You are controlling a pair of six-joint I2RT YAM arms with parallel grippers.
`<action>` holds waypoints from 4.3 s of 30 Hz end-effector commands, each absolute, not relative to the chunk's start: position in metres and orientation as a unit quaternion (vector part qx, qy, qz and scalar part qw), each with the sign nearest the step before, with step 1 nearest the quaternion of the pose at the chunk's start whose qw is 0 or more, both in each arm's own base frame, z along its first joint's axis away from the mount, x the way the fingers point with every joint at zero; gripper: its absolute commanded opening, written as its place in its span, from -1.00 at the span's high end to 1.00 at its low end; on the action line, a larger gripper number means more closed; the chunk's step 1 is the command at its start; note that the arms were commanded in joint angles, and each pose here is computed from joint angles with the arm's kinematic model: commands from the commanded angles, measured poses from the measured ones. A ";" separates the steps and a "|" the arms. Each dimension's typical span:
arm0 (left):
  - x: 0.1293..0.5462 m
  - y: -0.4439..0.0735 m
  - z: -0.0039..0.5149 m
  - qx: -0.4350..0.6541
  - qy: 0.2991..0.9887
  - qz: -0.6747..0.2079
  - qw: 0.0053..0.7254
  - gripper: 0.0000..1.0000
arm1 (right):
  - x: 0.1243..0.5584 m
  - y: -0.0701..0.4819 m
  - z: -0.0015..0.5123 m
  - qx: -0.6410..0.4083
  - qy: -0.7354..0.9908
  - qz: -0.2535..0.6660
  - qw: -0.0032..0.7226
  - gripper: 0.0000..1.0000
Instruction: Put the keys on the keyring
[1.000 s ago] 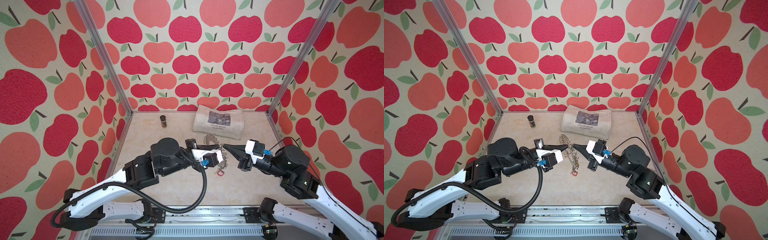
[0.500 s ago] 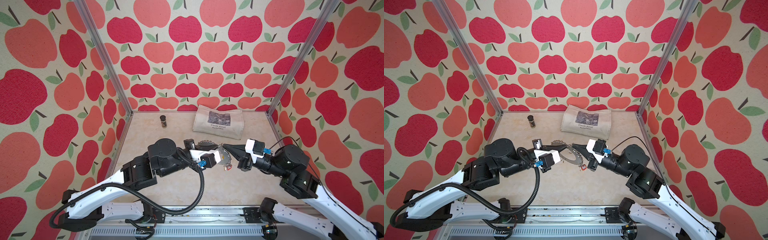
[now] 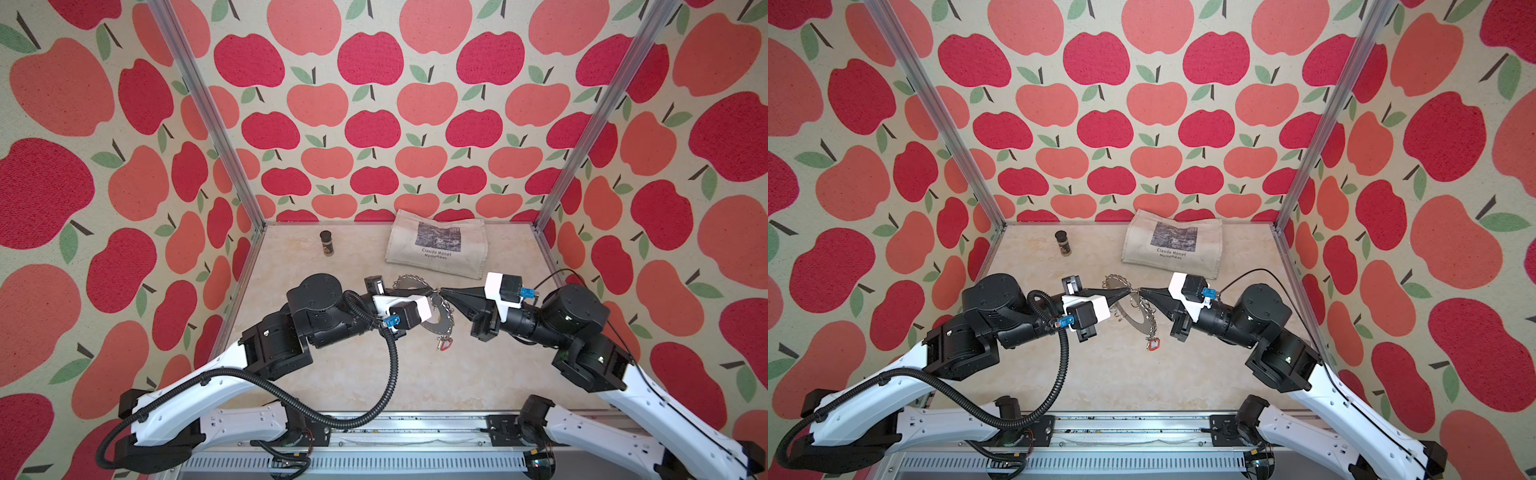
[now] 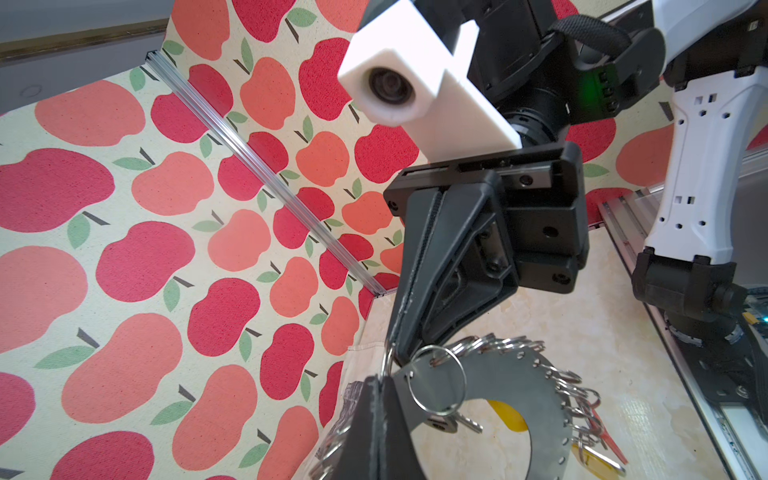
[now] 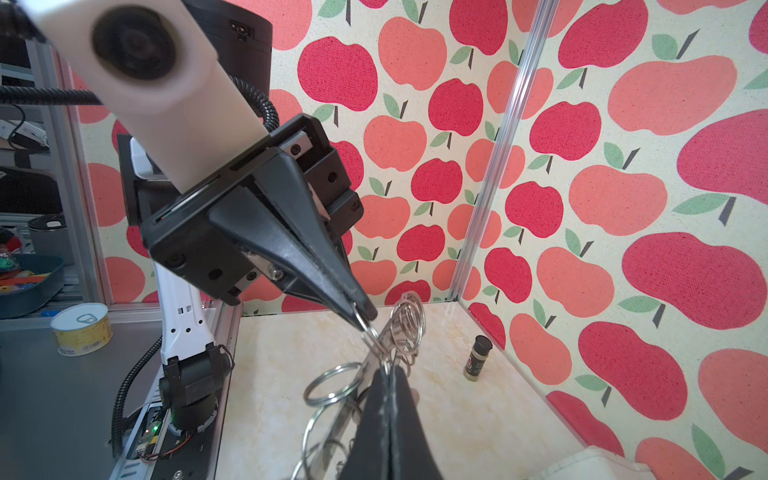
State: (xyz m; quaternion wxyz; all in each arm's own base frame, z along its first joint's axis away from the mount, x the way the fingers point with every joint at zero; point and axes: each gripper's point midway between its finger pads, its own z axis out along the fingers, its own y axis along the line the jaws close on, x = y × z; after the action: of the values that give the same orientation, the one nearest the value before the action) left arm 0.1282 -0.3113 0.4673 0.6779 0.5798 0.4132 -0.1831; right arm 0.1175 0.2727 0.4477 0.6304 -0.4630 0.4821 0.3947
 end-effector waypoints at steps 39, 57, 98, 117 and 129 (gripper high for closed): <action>0.112 -0.300 0.506 0.527 0.384 -0.360 0.667 1.00 | 0.096 0.266 0.490 -0.493 0.429 0.427 0.625 0.44; 0.110 -0.300 0.504 0.531 0.381 -0.360 0.666 1.00 | 0.097 0.276 0.488 -0.492 0.428 0.462 0.601 0.54; 0.114 -0.296 0.503 0.524 0.400 -0.352 0.665 1.00 | 0.098 0.279 0.479 -0.492 0.441 0.470 0.585 1.00; 0.124 -0.293 0.439 0.487 0.603 -0.341 0.533 -0.40 | 0.096 0.263 0.431 -0.553 0.525 0.391 0.516 1.00; 0.102 -0.312 0.437 0.549 0.590 -0.356 0.473 0.17 | 0.085 0.262 0.434 -0.573 0.529 0.405 0.478 1.00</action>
State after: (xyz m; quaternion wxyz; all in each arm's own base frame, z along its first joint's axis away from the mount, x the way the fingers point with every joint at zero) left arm 0.1099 -0.3090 0.4380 0.4926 0.5314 0.5949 -0.3479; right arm 0.0922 0.2659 0.4205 0.4735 -0.5654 0.5462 0.3972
